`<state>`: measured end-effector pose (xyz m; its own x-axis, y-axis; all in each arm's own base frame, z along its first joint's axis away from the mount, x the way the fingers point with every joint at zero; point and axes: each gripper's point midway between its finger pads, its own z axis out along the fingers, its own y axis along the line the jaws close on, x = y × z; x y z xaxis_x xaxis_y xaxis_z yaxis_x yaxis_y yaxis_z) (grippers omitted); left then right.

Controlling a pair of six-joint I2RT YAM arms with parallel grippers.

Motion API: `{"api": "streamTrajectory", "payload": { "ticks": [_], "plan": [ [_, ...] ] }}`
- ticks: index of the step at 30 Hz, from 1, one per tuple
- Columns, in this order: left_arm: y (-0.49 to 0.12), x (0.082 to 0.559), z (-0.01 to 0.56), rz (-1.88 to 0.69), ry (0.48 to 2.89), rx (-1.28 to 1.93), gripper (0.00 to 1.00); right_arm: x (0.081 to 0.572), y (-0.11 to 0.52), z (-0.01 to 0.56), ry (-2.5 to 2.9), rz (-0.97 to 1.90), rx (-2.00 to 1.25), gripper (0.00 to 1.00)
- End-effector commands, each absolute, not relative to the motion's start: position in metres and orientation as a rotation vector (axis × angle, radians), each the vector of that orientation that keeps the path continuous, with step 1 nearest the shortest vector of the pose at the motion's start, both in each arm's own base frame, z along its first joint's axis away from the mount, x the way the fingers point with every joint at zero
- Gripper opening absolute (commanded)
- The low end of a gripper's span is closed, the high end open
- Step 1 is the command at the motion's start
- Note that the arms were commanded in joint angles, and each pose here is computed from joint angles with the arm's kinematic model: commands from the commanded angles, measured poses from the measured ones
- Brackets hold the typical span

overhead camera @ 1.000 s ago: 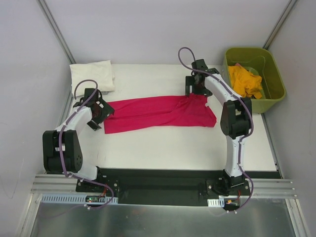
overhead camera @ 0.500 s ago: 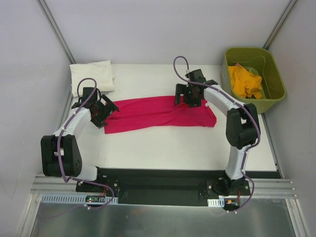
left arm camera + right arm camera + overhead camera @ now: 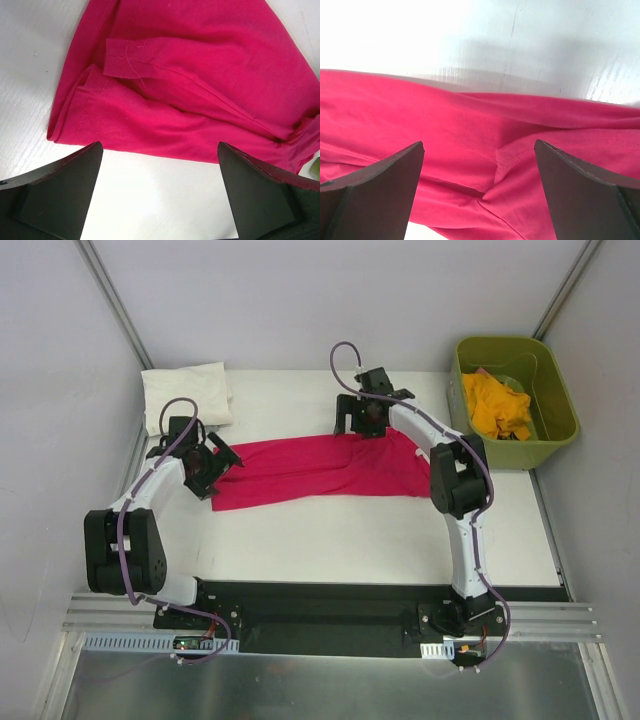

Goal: Fold and stack the t-shirts
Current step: Fold the other side of the tshirt into a rectangle, then rotate the tshirt 90 degrees

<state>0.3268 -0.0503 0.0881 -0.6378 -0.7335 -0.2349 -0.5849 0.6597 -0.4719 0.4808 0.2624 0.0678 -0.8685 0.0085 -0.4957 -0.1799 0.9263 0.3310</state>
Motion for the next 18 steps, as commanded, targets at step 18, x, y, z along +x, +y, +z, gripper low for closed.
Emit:
{"api": "streamTrajectory", "payload": {
  "ticks": [18],
  "plan": [
    [-0.108, 0.404, 0.047, -0.659, 2.670, -0.871, 0.99, 0.361, 0.199, 0.052, 2.705, 0.419, 0.019, 0.97]
  ]
}}
